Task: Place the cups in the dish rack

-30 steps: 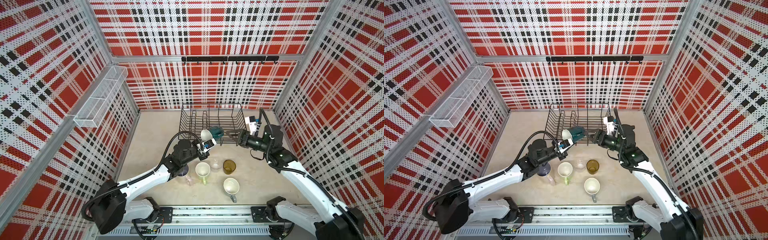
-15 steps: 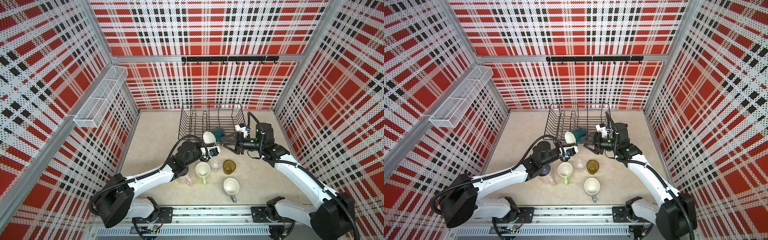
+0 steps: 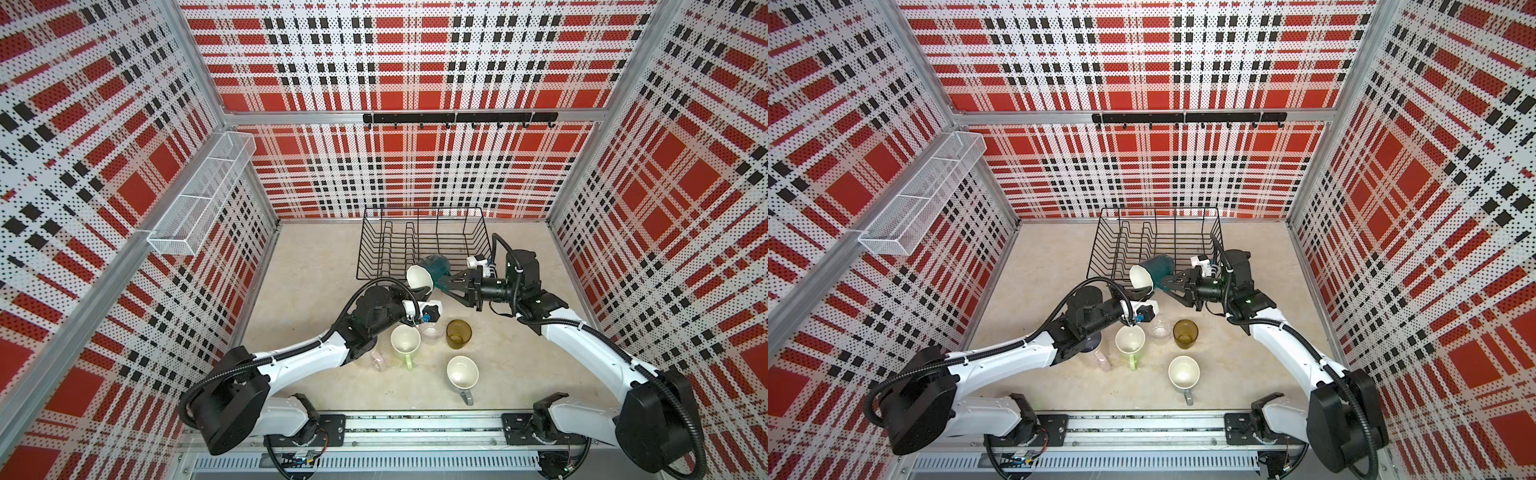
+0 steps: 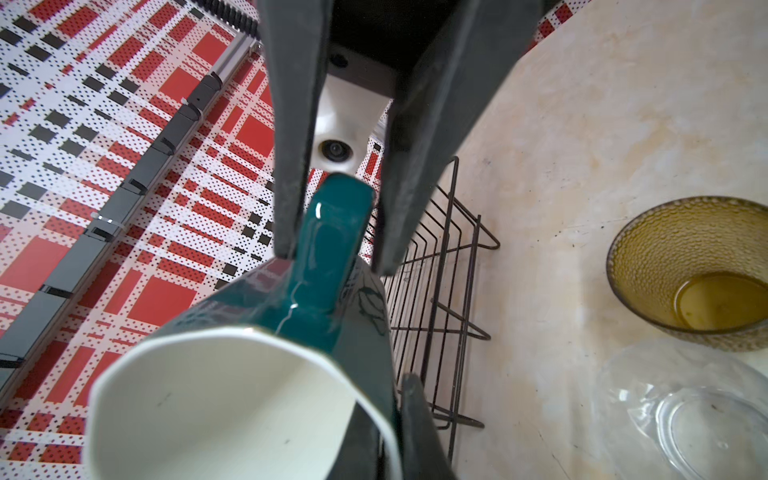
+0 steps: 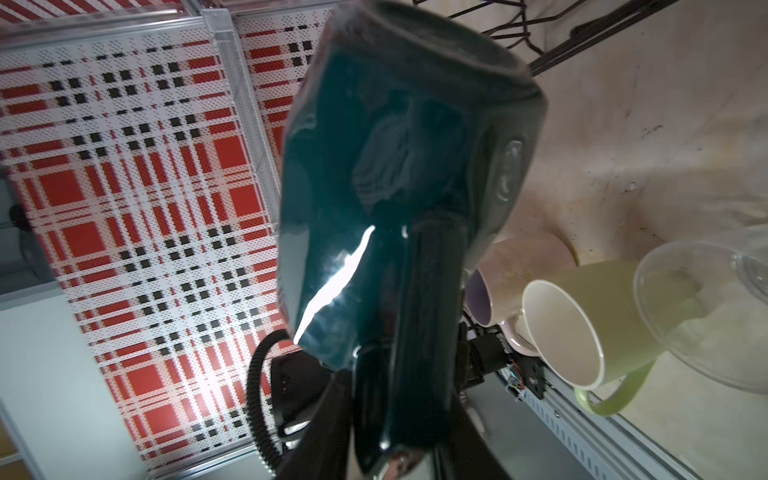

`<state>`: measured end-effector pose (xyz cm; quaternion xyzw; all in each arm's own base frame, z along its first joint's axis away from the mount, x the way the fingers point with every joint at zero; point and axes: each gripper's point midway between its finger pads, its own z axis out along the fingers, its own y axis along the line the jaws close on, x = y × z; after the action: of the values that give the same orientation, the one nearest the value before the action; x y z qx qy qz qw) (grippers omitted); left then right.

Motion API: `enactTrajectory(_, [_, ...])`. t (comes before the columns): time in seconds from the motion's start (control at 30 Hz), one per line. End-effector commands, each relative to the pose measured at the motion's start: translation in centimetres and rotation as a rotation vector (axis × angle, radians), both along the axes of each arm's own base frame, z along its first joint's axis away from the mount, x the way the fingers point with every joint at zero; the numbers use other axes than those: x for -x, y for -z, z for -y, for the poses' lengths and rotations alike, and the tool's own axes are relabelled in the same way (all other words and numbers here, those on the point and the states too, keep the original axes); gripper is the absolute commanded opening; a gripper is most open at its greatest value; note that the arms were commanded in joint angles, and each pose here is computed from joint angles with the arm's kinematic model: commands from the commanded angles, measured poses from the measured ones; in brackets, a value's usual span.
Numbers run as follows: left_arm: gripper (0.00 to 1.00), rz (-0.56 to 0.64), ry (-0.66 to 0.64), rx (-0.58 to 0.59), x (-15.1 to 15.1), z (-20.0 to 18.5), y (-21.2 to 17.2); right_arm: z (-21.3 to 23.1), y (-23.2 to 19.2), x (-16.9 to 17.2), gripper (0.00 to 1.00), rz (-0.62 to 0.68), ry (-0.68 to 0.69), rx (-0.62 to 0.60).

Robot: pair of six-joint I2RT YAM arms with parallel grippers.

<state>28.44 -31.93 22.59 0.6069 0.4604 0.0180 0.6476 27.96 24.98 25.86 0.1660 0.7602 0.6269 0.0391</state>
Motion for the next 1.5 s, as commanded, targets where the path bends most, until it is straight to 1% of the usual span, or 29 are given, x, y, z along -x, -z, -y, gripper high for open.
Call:
enactTrajectory(0.0, [0.00, 0.153, 0.015, 0.123, 0.3, 0.6, -4.8, 0.0, -0.5, -1.1, 0.26, -0.006, 0.044, -0.047])
enactTrajectory(0.17, [0.00, 0.156, 0.018, 0.129, 0.2, 0.9, -4.6, -0.1, -0.8, -1.6, 0.23, -0.001, 0.051, -0.050])
enactTrajectory(0.2, [0.00, 0.160, 0.019, 0.133, 0.2, 0.9, -4.6, 0.0, -0.7, -1.7, 0.20, -0.004, 0.057, -0.047])
enactTrajectory(0.23, [0.00, 0.161, 0.017, 0.135, 0.1, 0.9, -4.6, 0.0, -0.6, -1.8, 0.13, -0.003, 0.063, -0.044])
enactTrajectory(0.33, [0.00, 0.161, -0.001, 0.144, -0.3, 1.0, -4.7, 0.2, -0.6, -2.2, 0.02, 0.007, 0.087, -0.036])
enactTrajectory(0.37, [0.00, 0.159, -0.007, 0.145, -0.4, 1.0, -4.6, 0.3, -0.8, -2.4, 0.00, 0.018, 0.097, -0.035])
enactTrajectory(0.43, [0.00, 0.155, -0.017, 0.153, -0.6, 1.0, -4.6, 0.5, -1.1, -2.9, 0.00, 0.054, 0.125, -0.026])
enactTrajectory(0.47, [0.08, 0.152, -0.022, 0.156, -0.8, 1.0, -4.5, 0.6, -1.2, -3.2, 0.00, 0.073, 0.140, -0.023])
enactTrajectory(0.5, [0.30, 0.148, -0.025, 0.159, -0.8, 1.0, -4.4, 0.8, -1.6, -3.7, 0.00, 0.101, 0.161, -0.023])
enactTrajectory(0.53, [0.45, 0.145, -0.029, 0.161, -0.9, 1.0, -4.3, 1.0, -2.0, -4.1, 0.00, 0.128, 0.185, -0.028])
enactTrajectory(0.63, [0.64, 0.130, -0.032, 0.160, -0.8, 1.1, -3.9, 1.4, -3.3, -5.3, 0.00, 0.218, 0.230, -0.046])
enactTrajectory(0.67, [0.67, 0.128, -0.034, 0.161, -0.8, 1.1, -3.8, 1.5, -3.5, -5.7, 0.00, 0.239, 0.236, -0.042])
enactTrajectory(0.77, [0.70, 0.113, -0.042, 0.165, -0.7, 1.0, -3.5, 2.0, -3.9, -7.3, 0.00, 0.323, 0.261, 0.004])
enactTrajectory(0.87, [0.71, 0.101, -0.048, 0.178, -0.5, 0.7, -3.5, 2.6, -3.5, -9.1, 0.00, 0.398, 0.296, 0.108])
enactTrajectory(0.9, [0.71, 0.095, -0.052, 0.183, -0.5, 0.5, -3.5, 3.0, -3.4, -9.7, 0.00, 0.426, 0.308, 0.159])
enactTrajectory(1.03, [0.72, 0.074, -0.067, 0.215, -0.1, -0.2, -3.8, 4.8, -2.5, -12.1, 0.00, 0.556, 0.360, 0.414])
enactTrajectory(1.13, [0.73, 0.052, -0.084, 0.256, 0.0, -0.9, -4.3, 6.1, -1.9, -13.9, 0.00, 0.645, 0.385, 0.581])
enactTrajectory(1.23, [0.76, -0.005, -0.132, 0.348, -0.5, -2.0, -5.7, 6.6, -1.9, -15.4, 0.00, 0.744, 0.376, 0.694])
enactTrajectory(1.33, [0.78, -0.096, -0.183, 0.452, -1.5, -3.6, -7.4, 7.0, -1.5, -17.1, 0.00, 0.851, 0.358, 0.815])
enactTrajectory(1.4, [0.80, -0.142, -0.233, 0.528, -2.5, -5.2, -8.5, 7.6, -0.7, -18.6, 0.00, 0.896, 0.354, 0.917])
enactTrajectory(1.47, [0.82, -0.163, -0.308, 0.601, -3.5, -7.2, -9.3, 7.9, 0.2, -20.2, 0.00, 0.938, 0.335, 1.002])
